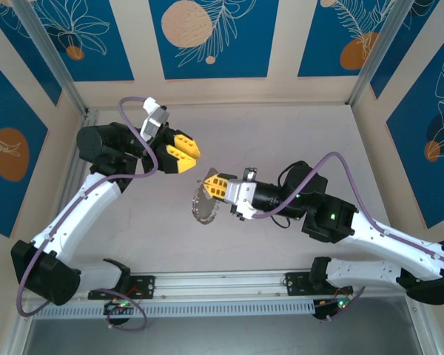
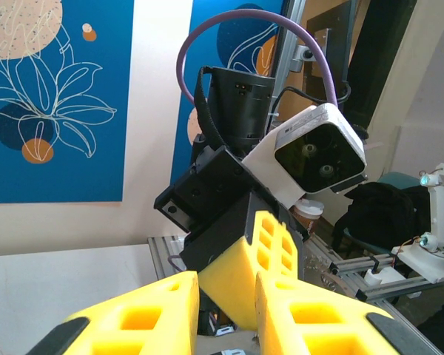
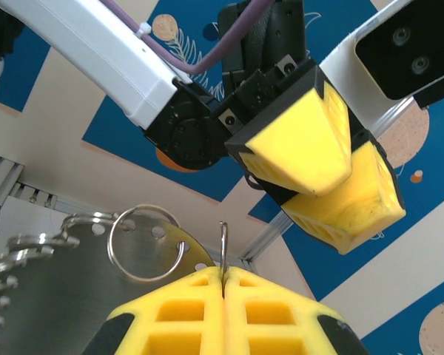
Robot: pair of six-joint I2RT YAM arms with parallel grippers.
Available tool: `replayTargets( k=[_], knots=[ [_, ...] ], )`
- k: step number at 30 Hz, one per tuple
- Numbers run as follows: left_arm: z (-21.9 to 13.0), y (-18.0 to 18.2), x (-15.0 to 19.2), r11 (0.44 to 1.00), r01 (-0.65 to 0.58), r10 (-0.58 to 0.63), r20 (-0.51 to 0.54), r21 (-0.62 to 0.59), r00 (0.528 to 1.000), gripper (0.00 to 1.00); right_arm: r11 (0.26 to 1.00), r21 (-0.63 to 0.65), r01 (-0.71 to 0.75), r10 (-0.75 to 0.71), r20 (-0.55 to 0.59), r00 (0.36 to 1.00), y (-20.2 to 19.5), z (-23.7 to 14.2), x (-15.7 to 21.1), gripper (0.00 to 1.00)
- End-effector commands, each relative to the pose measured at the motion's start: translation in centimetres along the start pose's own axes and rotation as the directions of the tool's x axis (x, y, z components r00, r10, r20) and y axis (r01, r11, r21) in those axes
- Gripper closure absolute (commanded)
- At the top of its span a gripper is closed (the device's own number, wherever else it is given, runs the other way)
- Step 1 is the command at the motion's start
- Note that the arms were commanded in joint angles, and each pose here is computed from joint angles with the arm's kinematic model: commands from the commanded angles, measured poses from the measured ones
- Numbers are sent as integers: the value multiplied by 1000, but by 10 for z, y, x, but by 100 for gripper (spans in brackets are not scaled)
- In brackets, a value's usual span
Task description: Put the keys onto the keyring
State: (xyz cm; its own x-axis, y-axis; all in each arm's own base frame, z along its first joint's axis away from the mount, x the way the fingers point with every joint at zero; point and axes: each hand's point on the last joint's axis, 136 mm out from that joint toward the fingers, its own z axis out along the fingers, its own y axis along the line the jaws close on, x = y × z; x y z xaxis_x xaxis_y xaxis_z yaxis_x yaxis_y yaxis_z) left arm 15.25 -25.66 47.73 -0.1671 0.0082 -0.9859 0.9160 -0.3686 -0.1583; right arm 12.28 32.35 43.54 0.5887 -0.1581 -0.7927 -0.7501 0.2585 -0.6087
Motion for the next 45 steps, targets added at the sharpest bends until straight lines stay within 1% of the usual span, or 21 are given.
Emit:
replayTargets(
  k=[1, 12, 19, 22, 28, 33, 37, 41, 45],
  knots=[
    [-2, -6, -5, 999, -53, 53, 1, -5, 999, 73, 995, 94, 19, -23, 41, 999, -20, -4, -16, 100],
    [-2, 7, -3, 998, -53, 54, 26, -42, 998, 72, 990, 140, 26, -30, 25, 999, -27, -4, -13, 100],
    [-4, 15, 0, 993, -60, 63, 32, -105, 997, 70, 988, 152, 22, -26, 23, 999, -28, -7, -12, 100],
    [-4, 14, 3, 990, -69, 72, 19, -122, 997, 69, 989, 146, 20, -23, 20, 1000, -27, -8, -12, 100],
    [-4, -1, 4, 992, -86, 86, 1, -96, 996, 70, 987, 160, -13, 9, 24, 1000, -33, -13, -11, 100],
    [-5, -3, 5, 990, -84, 84, -5, -117, 996, 70, 978, 206, -20, 22, -9, 1000, -42, -11, -5, 100],
    [-7, 3, 6, 979, -80, 80, -10, -187, 997, 68, 968, 251, 3, 3, -26, 1000, -47, -8, -1, 100],
    [-8, 9, 3, 972, -56, 57, 0, -227, 998, 66, 942, 333, 31, -11, -62, 998, -59, -5, 8, 100],
    [-10, 10, 1, 962, -58, 61, 6, -266, 998, 66, 903, 425, 61, -22, -97, 995, -72, -4, 18, 100]
  ],
)
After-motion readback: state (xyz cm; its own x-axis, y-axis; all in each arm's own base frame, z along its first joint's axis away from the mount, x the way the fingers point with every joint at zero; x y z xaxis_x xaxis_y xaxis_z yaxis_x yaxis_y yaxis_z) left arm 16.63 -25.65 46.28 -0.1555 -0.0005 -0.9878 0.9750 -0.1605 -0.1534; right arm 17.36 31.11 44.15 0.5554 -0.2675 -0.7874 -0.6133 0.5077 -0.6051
